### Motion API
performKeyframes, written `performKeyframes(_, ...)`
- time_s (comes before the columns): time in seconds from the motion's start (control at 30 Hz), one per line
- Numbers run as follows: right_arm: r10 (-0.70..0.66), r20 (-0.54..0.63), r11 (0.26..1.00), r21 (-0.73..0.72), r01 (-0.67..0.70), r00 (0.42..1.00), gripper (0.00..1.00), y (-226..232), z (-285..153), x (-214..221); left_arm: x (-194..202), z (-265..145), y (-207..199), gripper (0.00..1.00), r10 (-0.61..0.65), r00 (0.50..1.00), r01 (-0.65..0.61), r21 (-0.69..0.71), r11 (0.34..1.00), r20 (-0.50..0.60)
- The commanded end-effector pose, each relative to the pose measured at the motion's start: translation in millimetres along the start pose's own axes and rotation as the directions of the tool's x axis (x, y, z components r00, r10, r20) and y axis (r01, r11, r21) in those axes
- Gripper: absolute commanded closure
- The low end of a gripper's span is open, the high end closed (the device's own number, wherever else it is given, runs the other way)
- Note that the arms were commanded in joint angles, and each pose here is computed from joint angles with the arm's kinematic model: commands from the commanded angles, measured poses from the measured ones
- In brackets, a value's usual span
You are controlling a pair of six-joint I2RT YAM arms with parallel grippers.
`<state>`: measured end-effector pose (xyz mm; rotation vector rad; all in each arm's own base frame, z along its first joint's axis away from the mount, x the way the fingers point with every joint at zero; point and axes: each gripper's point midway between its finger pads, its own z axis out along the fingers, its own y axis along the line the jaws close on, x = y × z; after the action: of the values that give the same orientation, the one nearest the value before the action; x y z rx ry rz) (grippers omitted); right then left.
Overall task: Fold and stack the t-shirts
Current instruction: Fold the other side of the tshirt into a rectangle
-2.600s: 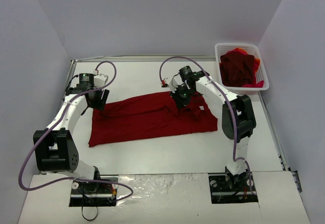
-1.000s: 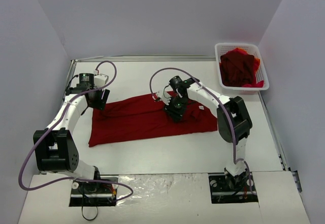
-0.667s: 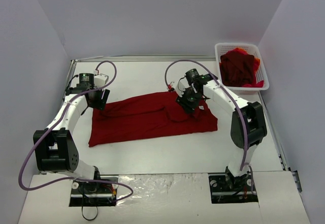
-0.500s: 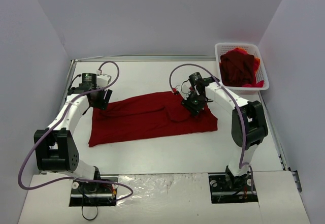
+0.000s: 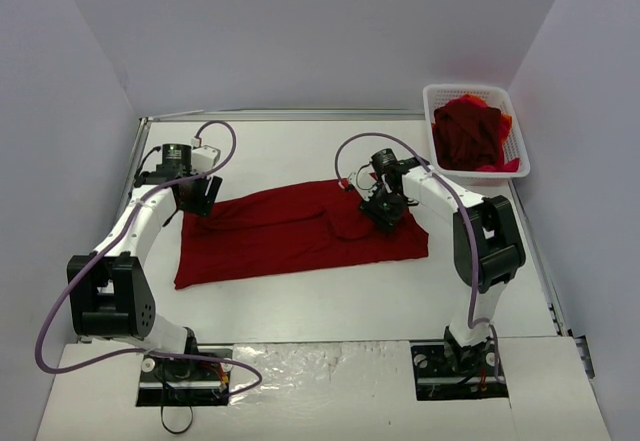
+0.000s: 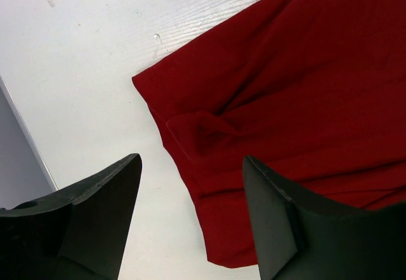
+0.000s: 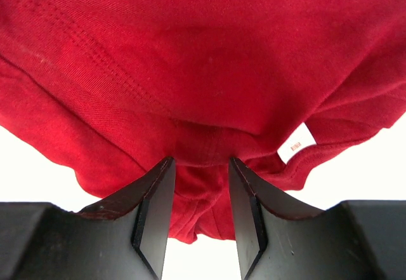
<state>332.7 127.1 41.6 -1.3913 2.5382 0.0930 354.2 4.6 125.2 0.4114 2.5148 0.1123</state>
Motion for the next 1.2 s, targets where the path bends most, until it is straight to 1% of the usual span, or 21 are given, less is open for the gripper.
performKeyframes(0.0,0.012,-0.018,1.0,0.006,-0.012,1.0,0.65,-5,2,0,-4,-7,2,0.37,0.012,1.0,-0.011,-0.009,1.0,0.026)
performKeyframes(0.2,0.008,-0.01,1.0,-0.013,-0.008,1.0,0.64,-1,9,-9,-3,-5,1,0.37,0.012,1.0,-0.011,-0.007,1.0,0.021)
performKeyframes(0.6,-0.001,0.018,1.0,-0.03,0.001,1.0,0.64,2,8,-21,-2,-5,1,0.36,0.012,1.0,-0.011,-0.005,1.0,0.019)
performKeyframes(0.73,-0.004,0.046,0.999,-0.047,0.006,0.999,0.62,6,4,-28,-3,-5,1,0.37,0.01,1.0,-0.01,-0.006,1.0,0.018)
performKeyframes(0.87,-0.015,0.029,0.999,-0.045,0.017,0.999,0.61,7,7,-25,-2,-4,0,0.37,0.012,1.0,-0.011,-0.001,1.0,0.017)
performKeyframes(1.03,-0.016,0.011,0.998,-0.066,0.016,1.0,0.57,10,15,-20,-3,-5,0,0.36,0.012,1.0,-0.011,-0.001,1.0,0.018)
performKeyframes(1.13,-0.015,0.004,0.998,-0.067,0.015,1.0,0.56,10,18,-19,-2,-5,1,0.36,0.012,1.0,-0.012,-0.002,1.0,0.016)
performKeyframes(1.17,-0.015,0.002,0.998,-0.067,0.015,1.0,0.57,10,19,-19,-2,-5,0,0.37,0.013,1.0,-0.013,-0.001,1.0,0.017)
